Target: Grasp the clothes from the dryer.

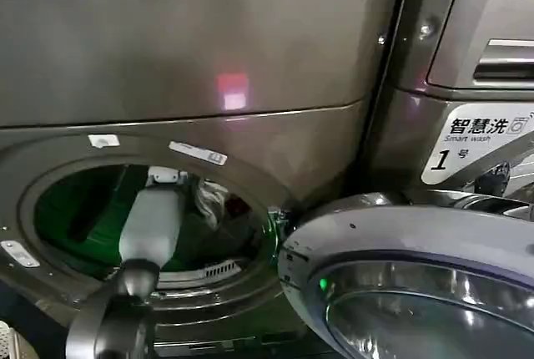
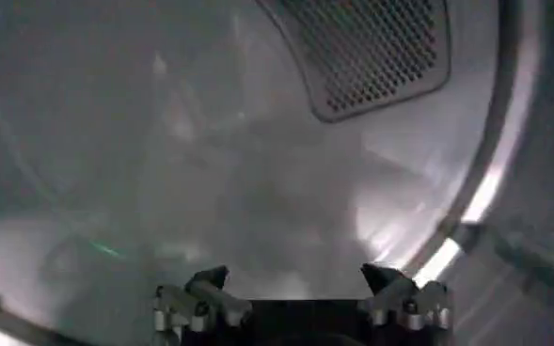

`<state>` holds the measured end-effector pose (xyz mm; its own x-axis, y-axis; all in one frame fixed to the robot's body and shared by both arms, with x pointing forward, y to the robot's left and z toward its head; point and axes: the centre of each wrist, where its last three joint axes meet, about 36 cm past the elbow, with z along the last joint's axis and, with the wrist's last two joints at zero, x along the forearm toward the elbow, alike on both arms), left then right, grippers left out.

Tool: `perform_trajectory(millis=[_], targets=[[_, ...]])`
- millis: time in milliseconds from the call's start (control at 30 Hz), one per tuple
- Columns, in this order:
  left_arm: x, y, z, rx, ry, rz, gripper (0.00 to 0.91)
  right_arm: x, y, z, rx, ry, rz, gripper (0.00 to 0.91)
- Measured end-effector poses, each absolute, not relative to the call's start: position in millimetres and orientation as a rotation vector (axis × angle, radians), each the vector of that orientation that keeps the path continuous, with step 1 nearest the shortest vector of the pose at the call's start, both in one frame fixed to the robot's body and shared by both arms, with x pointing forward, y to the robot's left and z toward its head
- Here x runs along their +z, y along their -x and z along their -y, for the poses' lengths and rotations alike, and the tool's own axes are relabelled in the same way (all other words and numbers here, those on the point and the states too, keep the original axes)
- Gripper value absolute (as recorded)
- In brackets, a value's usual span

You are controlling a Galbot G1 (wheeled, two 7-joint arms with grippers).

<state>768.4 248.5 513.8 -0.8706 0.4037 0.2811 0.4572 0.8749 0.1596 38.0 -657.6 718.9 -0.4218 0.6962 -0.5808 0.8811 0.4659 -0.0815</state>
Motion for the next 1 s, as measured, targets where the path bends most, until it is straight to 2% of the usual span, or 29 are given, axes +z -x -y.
perform_trajectory(millis=[500,1000], targets=[[518.9,-782.4,-260.2,-0.757,1.233,2.335,0.907,719.6,-40.9,659.1,-0.524,-1.303,-2.248,0.907],[502.5,-784.4,-232.3,-1.069,1.266,1.888,0.907,717.4,-40.1,658.9,-0.523,-1.306,-2.247,0.907]])
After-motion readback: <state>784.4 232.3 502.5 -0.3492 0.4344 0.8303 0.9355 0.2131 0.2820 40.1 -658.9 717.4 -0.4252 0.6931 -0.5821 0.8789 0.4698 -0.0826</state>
